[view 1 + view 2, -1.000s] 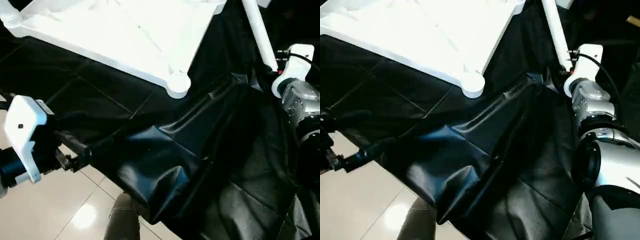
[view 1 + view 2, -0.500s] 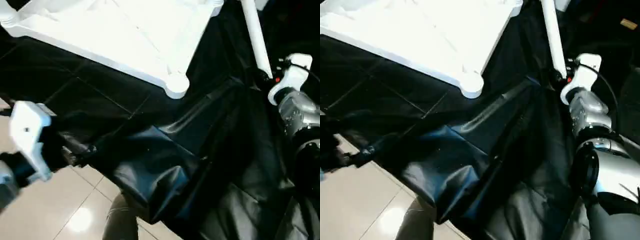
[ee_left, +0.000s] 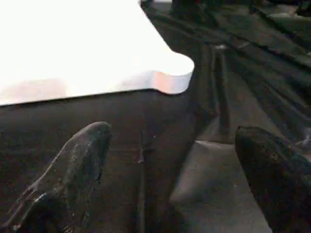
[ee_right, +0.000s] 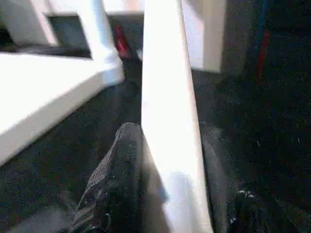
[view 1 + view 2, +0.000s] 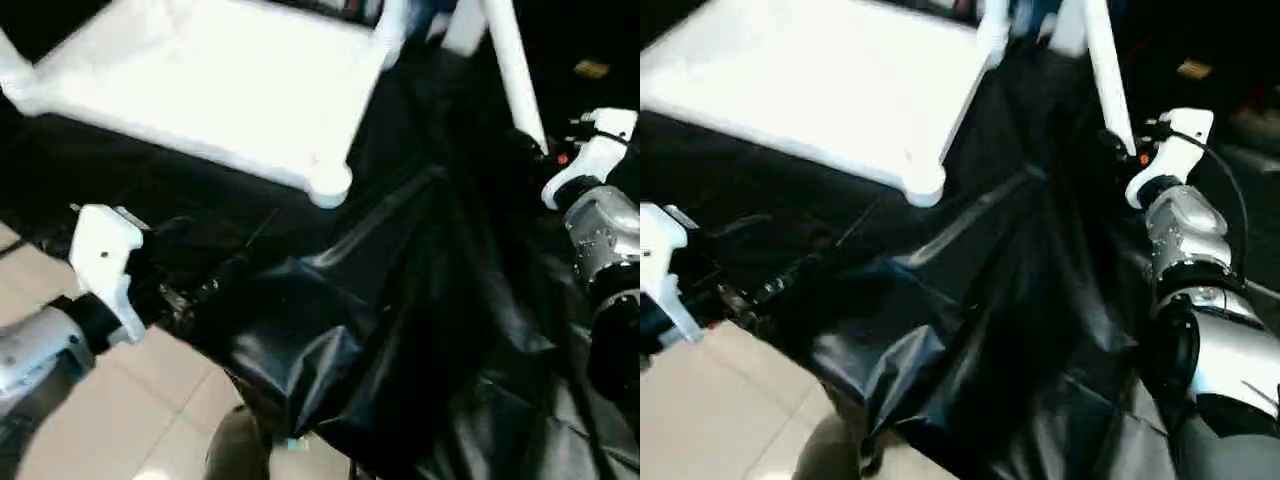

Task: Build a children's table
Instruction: Pick table leg

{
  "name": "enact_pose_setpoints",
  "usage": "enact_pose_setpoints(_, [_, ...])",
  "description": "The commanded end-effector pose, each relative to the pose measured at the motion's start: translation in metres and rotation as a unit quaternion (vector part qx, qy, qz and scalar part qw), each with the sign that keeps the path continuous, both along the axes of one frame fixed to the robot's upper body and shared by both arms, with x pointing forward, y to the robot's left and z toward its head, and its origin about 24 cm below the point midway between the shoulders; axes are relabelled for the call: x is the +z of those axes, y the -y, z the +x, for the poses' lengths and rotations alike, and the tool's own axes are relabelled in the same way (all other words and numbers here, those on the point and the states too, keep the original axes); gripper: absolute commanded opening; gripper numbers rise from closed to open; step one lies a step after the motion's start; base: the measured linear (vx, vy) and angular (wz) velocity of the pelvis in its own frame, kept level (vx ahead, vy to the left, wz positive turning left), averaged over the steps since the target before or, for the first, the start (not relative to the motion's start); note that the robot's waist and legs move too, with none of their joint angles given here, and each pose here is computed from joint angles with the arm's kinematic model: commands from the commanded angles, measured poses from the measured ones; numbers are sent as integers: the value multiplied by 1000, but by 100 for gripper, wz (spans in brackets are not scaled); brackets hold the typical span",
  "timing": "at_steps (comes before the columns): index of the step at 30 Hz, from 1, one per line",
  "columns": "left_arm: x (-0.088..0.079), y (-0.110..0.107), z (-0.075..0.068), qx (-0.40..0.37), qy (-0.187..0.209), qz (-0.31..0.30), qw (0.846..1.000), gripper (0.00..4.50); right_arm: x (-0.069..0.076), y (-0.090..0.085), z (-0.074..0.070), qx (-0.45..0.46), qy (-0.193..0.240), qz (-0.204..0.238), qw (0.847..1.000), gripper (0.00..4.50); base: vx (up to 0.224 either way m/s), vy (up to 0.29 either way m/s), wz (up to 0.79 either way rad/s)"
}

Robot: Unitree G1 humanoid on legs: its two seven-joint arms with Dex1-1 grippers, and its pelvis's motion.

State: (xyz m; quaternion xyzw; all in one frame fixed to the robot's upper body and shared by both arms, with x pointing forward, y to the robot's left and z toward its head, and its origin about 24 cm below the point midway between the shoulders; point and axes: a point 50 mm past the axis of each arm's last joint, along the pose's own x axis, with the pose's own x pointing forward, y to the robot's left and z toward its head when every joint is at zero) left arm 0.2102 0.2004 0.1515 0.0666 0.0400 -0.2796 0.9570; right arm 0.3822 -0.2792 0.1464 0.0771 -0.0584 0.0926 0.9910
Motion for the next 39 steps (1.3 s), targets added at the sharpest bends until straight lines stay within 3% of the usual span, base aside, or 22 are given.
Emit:
enact_pose_setpoints(1, [-12, 5, 0, 20, 6, -7, 1000, 450, 3, 3, -10, 29, 63, 25, 997, 125, 0, 0, 0])
enact_pose_setpoints(7, [-21, 11, 10, 94, 25, -9, 995, 450, 1, 2, -27, -2, 104, 45, 994, 125, 0, 0, 0])
enact_pose_setpoints(9, [-23, 14, 18, 151, 58, -32, 986, 450, -9, -11, -52, -11, 110, 77, 991, 125, 0, 0, 0])
enact_pose_setpoints(10, [-23, 14, 18, 151, 58, -32, 986, 450, -9, -11, -52, -11, 110, 77, 991, 125, 0, 0, 0])
enact_pose_setpoints(11, [-25, 16, 20, 171, 67, -47, 982, 450, -14, -22, -69, -17, 112, 58, 992, 125, 0, 0, 0])
enact_pose_setpoints(14, [-29, 19, 21, 182, 70, -51, 980, 450, -19, -29, -85, -28, 109, 41, 993, 125, 0, 0, 0])
enact_pose_setpoints(16, [-36, 21, 24, 202, 73, -46, 975, 450, -31, -49, -109, -38, 89, 3, 995, 125, -29, 95, -11])
enact_pose_setpoints(19, [-37, 21, 26, 211, 75, -48, 973, 450, -37, -56, -117, -50, 80, -8, 995, 125, -12, 177, -15])
enact_pose_setpoints(20, [-37, 21, 31, 216, 84, -44, 972, 450, -45, -64, -125, -70, 54, 5, 996, 125, -77, 220, -40])
enact_pose_setpoints(23, [-36, 23, 36, 215, 94, -37, 971, 450, -53, -71, -131, -97, 32, 24, 994, 125, -92, 207, -53])
enact_pose_setpoints(32, [-43, 29, 49, 209, 95, -32, 973, 450, -55, -79, -133, -152, 0, -19, 988, 125, -51, 138, -61])
enact_pose_setpoints(35, [-45, 33, 56, 238, 103, -14, 966, 450, -53, -82, -126, -139, -11, -33, 990, 125, -59, 281, -39])
enact_pose_setpoints(39, [-49, 34, 59, 255, 92, -26, 962, 450, -55, -92, -119, -99, -30, -19, 994, 125, -65, 233, -42])
